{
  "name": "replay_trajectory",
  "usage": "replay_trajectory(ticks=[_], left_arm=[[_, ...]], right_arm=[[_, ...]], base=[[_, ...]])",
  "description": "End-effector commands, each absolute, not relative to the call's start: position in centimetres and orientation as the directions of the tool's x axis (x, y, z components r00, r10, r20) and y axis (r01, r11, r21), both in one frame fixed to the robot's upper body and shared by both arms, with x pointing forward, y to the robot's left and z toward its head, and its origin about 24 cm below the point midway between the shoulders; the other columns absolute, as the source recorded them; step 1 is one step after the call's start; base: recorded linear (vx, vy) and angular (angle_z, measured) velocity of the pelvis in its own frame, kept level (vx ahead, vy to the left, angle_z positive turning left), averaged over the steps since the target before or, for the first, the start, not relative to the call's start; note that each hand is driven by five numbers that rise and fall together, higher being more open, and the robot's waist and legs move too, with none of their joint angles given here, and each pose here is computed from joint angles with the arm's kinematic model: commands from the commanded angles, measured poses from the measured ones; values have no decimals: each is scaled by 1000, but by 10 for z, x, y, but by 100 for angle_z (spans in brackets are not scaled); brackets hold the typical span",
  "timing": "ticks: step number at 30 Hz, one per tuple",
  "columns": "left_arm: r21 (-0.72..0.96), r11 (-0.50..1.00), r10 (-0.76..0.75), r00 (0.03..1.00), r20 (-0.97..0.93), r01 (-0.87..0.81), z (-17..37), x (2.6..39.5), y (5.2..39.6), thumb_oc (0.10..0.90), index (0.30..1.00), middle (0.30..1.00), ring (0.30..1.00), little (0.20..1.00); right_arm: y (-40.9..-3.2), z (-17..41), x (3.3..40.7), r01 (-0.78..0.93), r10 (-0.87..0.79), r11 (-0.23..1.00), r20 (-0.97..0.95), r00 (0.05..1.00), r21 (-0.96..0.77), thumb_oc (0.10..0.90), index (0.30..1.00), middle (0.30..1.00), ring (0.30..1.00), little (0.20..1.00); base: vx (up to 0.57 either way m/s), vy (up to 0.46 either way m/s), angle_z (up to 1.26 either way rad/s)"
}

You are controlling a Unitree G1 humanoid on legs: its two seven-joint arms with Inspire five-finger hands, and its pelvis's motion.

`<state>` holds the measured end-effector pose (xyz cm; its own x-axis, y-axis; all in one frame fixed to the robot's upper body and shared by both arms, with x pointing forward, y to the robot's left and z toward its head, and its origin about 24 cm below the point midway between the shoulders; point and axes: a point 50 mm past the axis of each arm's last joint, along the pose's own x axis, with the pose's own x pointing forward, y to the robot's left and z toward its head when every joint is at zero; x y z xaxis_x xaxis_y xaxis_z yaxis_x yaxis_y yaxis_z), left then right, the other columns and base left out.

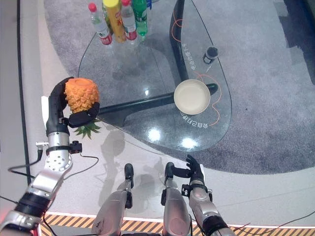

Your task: Pick up the fruit to the plate

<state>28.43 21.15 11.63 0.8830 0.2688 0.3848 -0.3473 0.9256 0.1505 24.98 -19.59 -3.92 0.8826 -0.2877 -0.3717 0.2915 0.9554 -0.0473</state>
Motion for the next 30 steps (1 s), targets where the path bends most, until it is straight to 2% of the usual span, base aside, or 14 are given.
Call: replay_trajectory(ticks=[1,7,11,16,18,19,20,22,26,30], left_arm=[[-63,961,237,680,694,-271,192,272,211,100,300,300,300,200],[-201,962,272,708,652,-184,181,255,214,100,300,300,300,200],[-265,952,291,722,628,-153,177,251,217,100,300,300,300,200],[-314,945,280,731,623,-94,178,248,215,100,300,300,300,200],[-314,945,280,731,623,-94,178,248,215,100,300,300,300,200],[-328,944,250,726,641,-36,182,246,207,100,300,300,300,200],[-328,944,250,725,641,-36,182,246,207,100,300,300,300,200],[-307,951,233,717,656,-28,186,246,201,100,300,300,300,200],[-246,968,198,720,665,-39,189,253,194,100,300,300,300,200],[-206,978,164,716,678,-29,191,255,191,100,300,300,300,200]], right_arm=[[-206,-3,258,370,-374,927,-156,914,-54,800,900,900,900,900],[-207,56,257,424,-418,905,109,902,-34,800,900,900,900,900],[-201,91,256,356,-320,931,280,905,-87,800,900,900,900,900],[-187,113,257,211,-158,970,351,923,-118,800,900,900,900,900],[-187,113,257,211,-158,970,351,923,-118,800,900,900,900,900],[-162,127,259,-66,120,984,339,933,-166,800,900,900,900,900],[-162,127,259,-68,121,984,338,933,-166,800,900,900,900,900],[-139,135,259,-278,318,947,331,888,-163,800,900,900,900,900],[-107,150,259,-517,532,845,332,779,-139,800,900,900,900,900],[-90,160,253,-638,621,765,372,690,-93,800,900,900,900,900]], base=[[52,-21,9],[63,-6,2],[54,13,-1],[30,11,-1],[22,0,-1],[45,-1,-1],[61,-10,0],[10,-16,0],[13,-28,1],[16,-12,1]])
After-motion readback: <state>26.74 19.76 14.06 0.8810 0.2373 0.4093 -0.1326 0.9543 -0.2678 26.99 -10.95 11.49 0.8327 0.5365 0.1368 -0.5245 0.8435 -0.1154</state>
